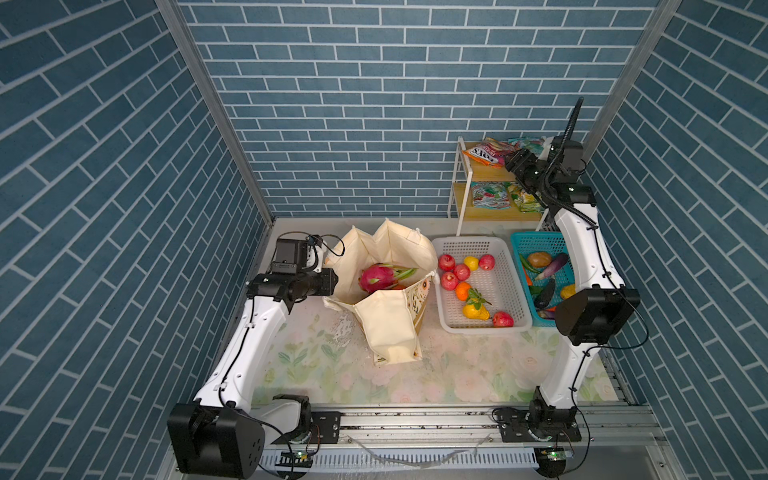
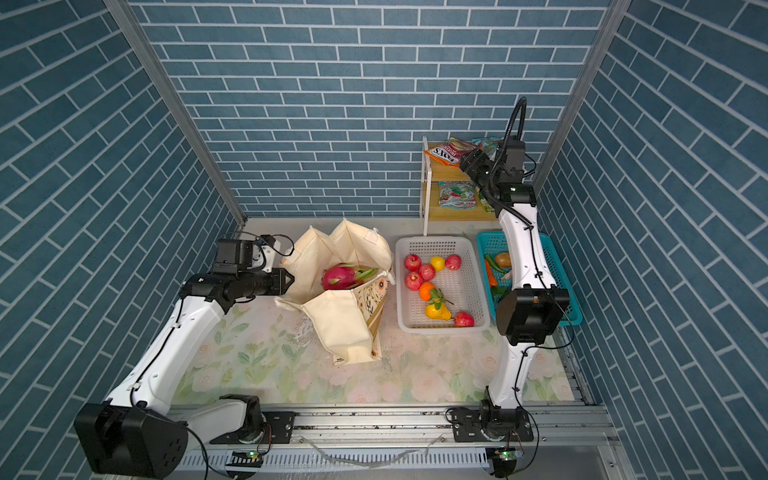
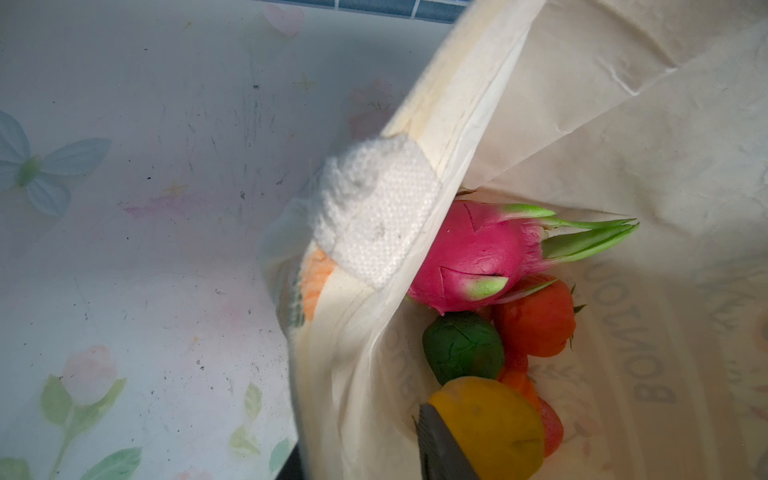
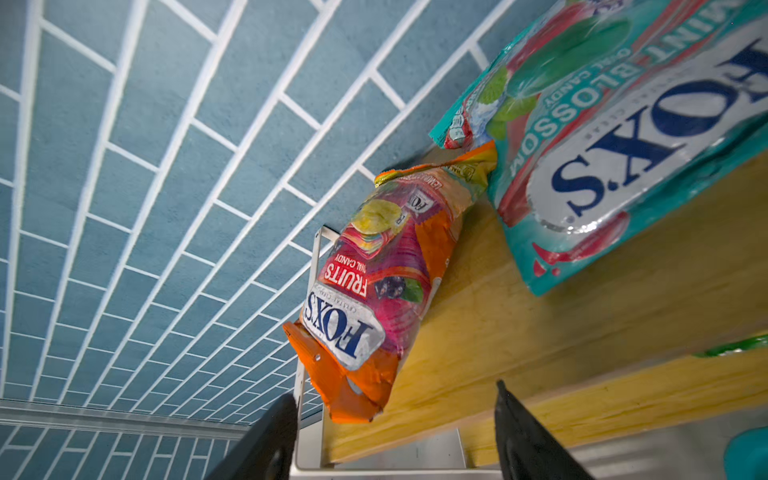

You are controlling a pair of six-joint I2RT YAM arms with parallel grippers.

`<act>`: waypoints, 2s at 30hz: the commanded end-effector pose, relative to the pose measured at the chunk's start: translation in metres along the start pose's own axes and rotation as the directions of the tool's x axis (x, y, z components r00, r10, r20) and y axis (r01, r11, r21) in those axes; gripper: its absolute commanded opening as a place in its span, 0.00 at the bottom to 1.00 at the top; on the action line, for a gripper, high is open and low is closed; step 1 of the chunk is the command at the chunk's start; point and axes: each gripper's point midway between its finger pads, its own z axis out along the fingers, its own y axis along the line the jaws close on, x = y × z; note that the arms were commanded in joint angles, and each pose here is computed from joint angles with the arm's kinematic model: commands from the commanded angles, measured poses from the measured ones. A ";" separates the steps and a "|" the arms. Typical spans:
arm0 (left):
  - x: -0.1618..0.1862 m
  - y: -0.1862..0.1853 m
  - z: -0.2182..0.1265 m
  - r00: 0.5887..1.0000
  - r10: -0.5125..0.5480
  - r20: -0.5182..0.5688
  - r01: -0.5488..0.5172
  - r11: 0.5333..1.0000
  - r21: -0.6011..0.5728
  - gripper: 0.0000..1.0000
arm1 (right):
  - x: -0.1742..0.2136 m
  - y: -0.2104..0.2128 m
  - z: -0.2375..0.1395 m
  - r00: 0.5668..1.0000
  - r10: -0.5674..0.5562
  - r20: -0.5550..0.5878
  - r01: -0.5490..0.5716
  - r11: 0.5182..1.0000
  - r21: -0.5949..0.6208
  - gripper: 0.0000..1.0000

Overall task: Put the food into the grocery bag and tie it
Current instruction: 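Close the right gripper on the Fox's Fruits candy bag and lift it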

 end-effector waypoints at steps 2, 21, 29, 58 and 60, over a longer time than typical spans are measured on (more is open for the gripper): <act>0.005 -0.003 -0.002 1.000 0.014 -0.015 -0.014 1.000 0.002 0.38 | -0.007 0.009 0.007 0.999 0.053 0.005 -0.053 0.997 -0.048 0.73; 0.004 -0.003 -0.003 1.000 0.015 -0.011 -0.015 1.000 0.001 0.38 | 0.000 0.002 0.045 0.988 0.150 -0.031 -0.152 0.986 -0.072 0.63; 0.005 -0.001 -0.004 1.000 0.016 -0.013 -0.016 1.000 -0.009 0.38 | 0.012 -0.004 0.065 0.980 0.196 -0.043 -0.199 0.977 -0.070 0.55; 0.000 -0.007 -0.010 0.999 0.025 0.026 -0.026 0.999 0.020 0.38 | -0.050 0.144 -0.058 0.985 0.173 -0.022 -0.160 0.844 -0.512 0.00; 0.000 -0.008 -0.011 0.999 0.025 0.028 -0.026 0.999 0.025 0.38 | -0.051 0.161 -0.067 0.985 0.166 -0.051 -0.165 0.802 -0.575 0.00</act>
